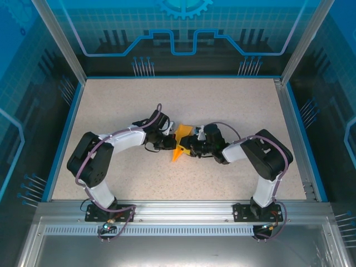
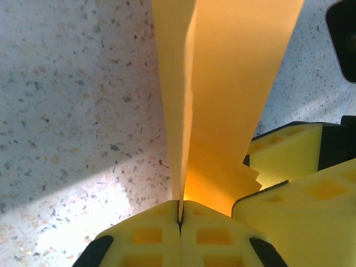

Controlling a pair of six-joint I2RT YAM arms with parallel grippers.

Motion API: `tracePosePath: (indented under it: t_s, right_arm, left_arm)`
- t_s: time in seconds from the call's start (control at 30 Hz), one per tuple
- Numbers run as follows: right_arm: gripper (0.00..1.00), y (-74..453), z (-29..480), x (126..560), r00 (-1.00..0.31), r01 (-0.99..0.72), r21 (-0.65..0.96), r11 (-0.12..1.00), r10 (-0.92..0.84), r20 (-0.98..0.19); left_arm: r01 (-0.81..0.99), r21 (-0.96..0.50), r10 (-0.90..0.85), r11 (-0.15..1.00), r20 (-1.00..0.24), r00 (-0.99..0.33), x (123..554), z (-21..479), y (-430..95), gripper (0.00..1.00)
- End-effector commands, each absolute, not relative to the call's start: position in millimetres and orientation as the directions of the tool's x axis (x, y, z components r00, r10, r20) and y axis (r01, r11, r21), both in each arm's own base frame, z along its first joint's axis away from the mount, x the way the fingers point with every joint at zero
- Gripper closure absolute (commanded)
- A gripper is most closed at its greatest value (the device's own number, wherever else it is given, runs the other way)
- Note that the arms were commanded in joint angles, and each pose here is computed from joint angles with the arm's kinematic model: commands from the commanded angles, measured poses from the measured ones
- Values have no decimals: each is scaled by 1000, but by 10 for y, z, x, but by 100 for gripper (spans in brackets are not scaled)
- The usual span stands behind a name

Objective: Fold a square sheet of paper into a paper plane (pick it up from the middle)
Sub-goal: Move a paper plane to the center of the table.

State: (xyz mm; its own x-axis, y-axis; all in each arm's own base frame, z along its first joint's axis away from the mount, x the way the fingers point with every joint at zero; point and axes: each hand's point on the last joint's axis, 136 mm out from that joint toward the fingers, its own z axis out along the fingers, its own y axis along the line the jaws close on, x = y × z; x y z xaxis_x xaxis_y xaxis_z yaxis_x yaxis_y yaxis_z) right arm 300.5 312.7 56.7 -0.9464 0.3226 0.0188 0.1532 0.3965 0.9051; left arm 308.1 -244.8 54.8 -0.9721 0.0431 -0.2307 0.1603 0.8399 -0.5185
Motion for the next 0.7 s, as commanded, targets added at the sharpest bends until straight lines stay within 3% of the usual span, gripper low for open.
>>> tracePosePath:
  t_s: [0.0, 0.4, 0.67]
  right_arm:
    - [65, 3175, 511, 2954, -954, 138, 884, 446, 299, -2]
    - [80, 3121, 571, 2999, -949, 99, 868, 487, 307, -64]
    - [81, 3149, 742, 3048, -949, 56, 879, 474, 298, -101]
  left_arm:
    - [164, -615, 14, 772, -241, -970, 3067, 795, -2552, 100]
    - [112, -671, -31, 733, -197, -980, 3044, 783, -2512, 98]
    - [111, -680, -31, 724, -193, -981, 3036, 779, -2528, 94]
